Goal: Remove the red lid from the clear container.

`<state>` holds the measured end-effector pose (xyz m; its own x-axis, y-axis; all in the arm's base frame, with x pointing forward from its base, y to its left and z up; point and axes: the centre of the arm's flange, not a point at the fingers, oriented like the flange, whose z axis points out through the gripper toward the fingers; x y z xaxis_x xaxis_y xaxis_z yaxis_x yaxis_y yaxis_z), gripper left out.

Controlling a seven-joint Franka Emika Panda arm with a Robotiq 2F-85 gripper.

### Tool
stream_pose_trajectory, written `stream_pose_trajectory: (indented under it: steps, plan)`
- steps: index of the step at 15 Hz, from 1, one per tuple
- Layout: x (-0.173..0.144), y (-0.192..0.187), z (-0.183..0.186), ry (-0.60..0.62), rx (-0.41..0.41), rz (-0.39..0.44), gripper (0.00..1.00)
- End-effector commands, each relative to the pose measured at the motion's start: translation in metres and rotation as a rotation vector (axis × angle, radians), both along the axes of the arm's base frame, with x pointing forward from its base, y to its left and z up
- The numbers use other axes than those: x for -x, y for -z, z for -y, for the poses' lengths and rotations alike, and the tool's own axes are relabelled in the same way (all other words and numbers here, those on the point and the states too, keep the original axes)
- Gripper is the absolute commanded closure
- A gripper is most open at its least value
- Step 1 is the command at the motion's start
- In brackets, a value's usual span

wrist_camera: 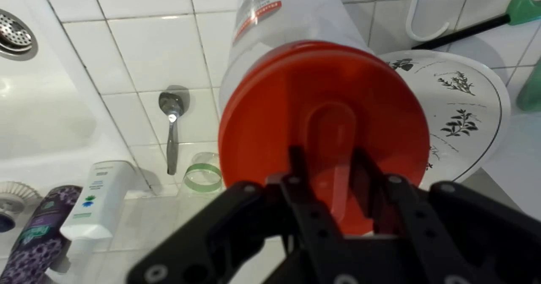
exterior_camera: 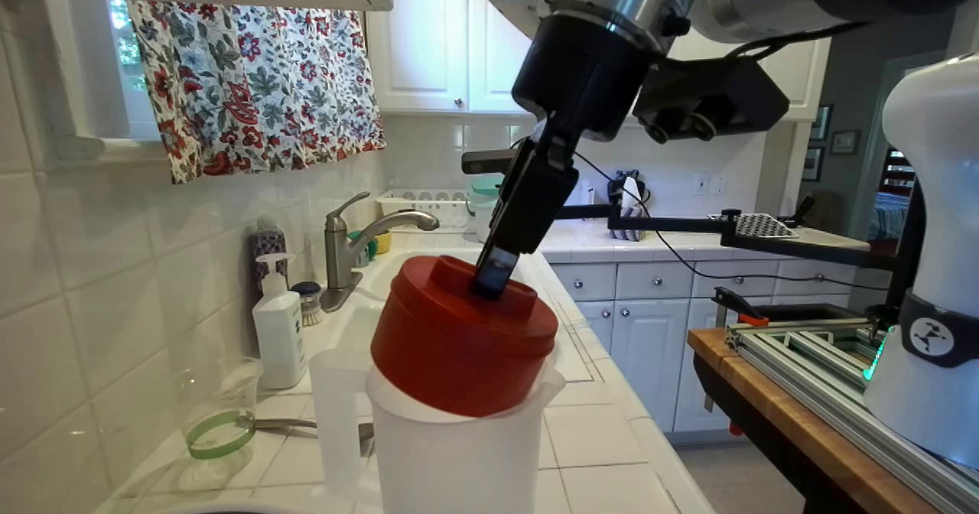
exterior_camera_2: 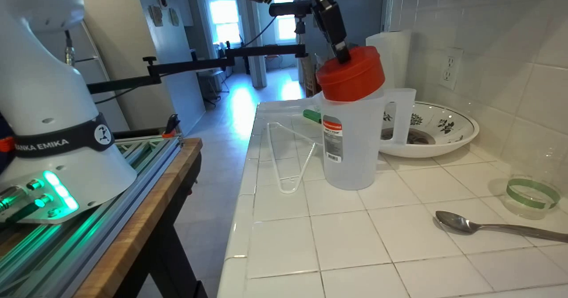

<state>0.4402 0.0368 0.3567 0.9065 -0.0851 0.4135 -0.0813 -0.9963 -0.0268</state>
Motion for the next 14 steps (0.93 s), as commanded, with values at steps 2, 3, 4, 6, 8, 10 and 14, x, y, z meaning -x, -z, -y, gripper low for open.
stream_pose_trajectory:
  steps: [2,3,4,6,8,10,14]
  plan:
    - [0.006,-0.029,-0.002,-0.011,0.016,-0.006,0.92]
    - [0.007,-0.031,-0.002,-0.011,0.019,-0.013,0.92]
    - [0.008,-0.034,-0.002,-0.012,0.021,-0.017,0.92]
    - [0.010,-0.040,-0.003,-0.014,0.027,-0.022,0.92]
    - [0.012,-0.049,-0.005,-0.019,0.033,-0.017,0.92]
    - [0.014,-0.061,-0.010,-0.033,0.035,-0.010,0.92]
    - [0.026,-0.080,-0.022,-0.063,0.033,-0.012,0.92]
